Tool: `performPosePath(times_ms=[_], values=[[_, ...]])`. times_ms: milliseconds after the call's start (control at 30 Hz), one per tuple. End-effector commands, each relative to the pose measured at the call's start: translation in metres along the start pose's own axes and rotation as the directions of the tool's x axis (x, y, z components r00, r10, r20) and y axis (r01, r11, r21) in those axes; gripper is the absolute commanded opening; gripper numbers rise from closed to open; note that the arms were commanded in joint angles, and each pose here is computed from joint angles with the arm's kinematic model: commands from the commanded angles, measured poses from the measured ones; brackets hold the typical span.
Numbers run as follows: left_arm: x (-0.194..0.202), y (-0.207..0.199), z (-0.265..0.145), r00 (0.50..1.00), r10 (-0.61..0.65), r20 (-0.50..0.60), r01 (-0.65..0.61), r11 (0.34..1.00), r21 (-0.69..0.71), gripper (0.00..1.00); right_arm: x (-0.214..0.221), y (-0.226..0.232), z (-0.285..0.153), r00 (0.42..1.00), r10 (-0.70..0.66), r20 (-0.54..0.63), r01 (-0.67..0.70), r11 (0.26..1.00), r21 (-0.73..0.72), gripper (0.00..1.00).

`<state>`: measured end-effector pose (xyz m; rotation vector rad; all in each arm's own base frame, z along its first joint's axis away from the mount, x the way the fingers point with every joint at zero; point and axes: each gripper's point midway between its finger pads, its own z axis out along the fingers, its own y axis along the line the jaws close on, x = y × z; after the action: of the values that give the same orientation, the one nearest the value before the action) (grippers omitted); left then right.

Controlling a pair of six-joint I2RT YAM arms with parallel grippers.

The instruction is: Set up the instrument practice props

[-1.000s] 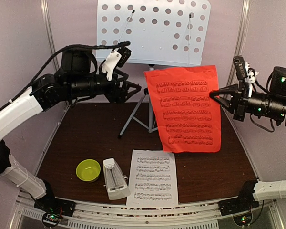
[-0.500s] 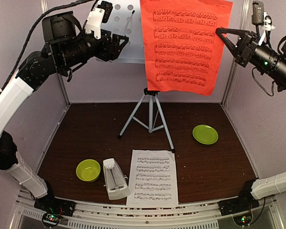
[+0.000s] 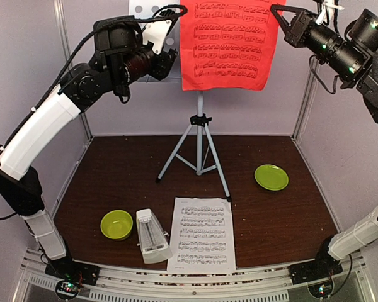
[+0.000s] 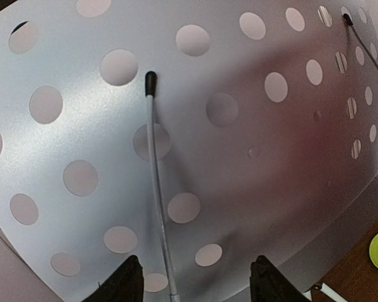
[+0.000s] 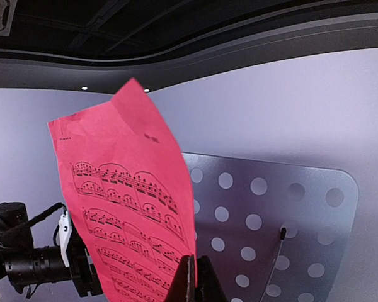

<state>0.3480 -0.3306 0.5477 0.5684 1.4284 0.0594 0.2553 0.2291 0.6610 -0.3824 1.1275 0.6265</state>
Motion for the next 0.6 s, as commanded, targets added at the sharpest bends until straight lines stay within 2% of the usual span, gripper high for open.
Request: performPosePath(times_ms=[0, 200, 333, 467, 567], values=[[-0.024, 0.027, -0.004, 0.998, 0.002, 0.060, 0.004, 0.996, -0.094, 0.59, -0.025, -0.019, 0.006, 0.996, 0.037, 0.077, -0.045, 0.995, 0.095, 0.00], [-0.024, 0.030, 0.002, 0.998, 0.005, 0.064, 0.000, 0.997, -0.084, 0.48, -0.024, -0.031, 0.015, 0.995, 0.051, 0.085, -0.064, 0.984, 0.167, 0.00], [-0.018, 0.026, 0.009, 0.999, 0.024, 0.034, -0.021, 0.997, -0.070, 0.35, -0.019, -0.034, 0.019, 0.994, 0.065, 0.085, -0.079, 0.981, 0.176, 0.00], [-0.021, 0.029, 0.007, 0.999, 0.010, 0.047, -0.006, 0.997, -0.074, 0.21, -0.014, -0.035, 0.021, 0.993, 0.080, 0.084, -0.095, 0.979, 0.182, 0.00], [-0.024, 0.028, 0.007, 0.998, 0.005, 0.061, -0.001, 0.998, -0.065, 0.14, -0.011, -0.037, 0.022, 0.993, 0.090, 0.081, -0.104, 0.976, 0.192, 0.00]])
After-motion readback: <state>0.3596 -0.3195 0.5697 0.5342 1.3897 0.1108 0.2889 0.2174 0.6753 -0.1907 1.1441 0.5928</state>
